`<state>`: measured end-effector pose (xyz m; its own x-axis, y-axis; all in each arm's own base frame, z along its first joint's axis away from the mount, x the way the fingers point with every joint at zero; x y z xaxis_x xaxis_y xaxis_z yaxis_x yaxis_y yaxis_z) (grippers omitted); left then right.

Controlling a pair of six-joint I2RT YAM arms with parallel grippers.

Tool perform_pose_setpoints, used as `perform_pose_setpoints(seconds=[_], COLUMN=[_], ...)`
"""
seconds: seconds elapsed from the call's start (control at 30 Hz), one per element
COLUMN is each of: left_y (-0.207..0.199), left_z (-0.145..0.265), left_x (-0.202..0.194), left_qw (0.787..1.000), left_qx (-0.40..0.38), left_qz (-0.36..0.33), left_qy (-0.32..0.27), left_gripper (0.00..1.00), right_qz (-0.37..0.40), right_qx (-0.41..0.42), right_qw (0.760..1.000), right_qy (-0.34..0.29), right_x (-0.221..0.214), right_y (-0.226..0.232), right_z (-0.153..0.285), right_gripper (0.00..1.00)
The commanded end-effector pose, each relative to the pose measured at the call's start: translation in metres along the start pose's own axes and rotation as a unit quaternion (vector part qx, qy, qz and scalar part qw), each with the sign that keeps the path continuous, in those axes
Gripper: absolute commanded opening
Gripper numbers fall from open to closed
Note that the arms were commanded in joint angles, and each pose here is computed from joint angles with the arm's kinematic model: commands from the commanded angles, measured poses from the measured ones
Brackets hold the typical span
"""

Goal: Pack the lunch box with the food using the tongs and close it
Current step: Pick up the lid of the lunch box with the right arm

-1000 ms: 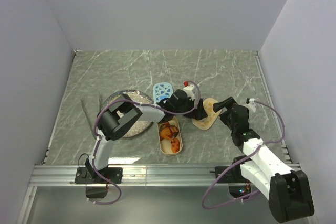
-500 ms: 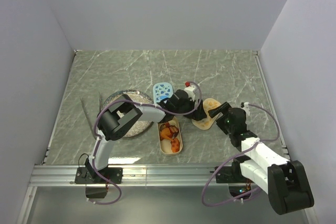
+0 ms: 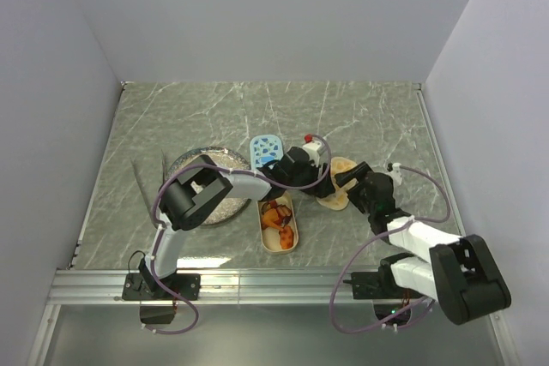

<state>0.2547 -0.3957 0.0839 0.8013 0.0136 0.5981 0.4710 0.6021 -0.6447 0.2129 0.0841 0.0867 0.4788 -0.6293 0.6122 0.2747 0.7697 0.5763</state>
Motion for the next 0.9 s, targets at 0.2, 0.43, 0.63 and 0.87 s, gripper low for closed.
perform_pose_setpoints(seconds=[0.2,0.43,0.63,0.87], left_y=[0.002,0.002,0.003,0.001], left_z=[-0.003,-0.013,-0.017,-0.015], left_x=[-0.03,-0.029,-0.03,-0.029], left_qw=[0.997,0.997,0.997,0.996], left_qx=[0.007,0.007,0.0,-0.007], left_qz=[-0.004,-0.008,-0.009,-0.012], left_qy=[0.075,0.079,0.082,0.084], left_gripper=[0.73,0.73,0.72,0.72], right_qz=[0.038,0.094,0.127,0.128], right_qx=[0.025,0.072,0.098,0.151], right_qw=[0.997,0.99,0.983,0.979], right_qy=[0.063,0.077,0.085,0.059], right_x=[-0.032,-0.035,-0.035,-0.028], right_y=[0.017,0.033,0.037,0.047], right_z=[-0.014,-0.013,-0.012,-0.002], right_gripper=[0.87,0.74,0.57,0.49])
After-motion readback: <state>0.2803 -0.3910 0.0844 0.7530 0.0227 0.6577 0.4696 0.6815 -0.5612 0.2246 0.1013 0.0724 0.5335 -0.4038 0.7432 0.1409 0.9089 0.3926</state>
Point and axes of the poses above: each gripper's point midway between its finger pads, its own z axis back along the fingers, its own y axis along the line the jaws close on, x = y × z, the point moved 9 cm from there along z, back along the fingers, and after that the axes turned 12 degrees about z, right-handed, at the moved point
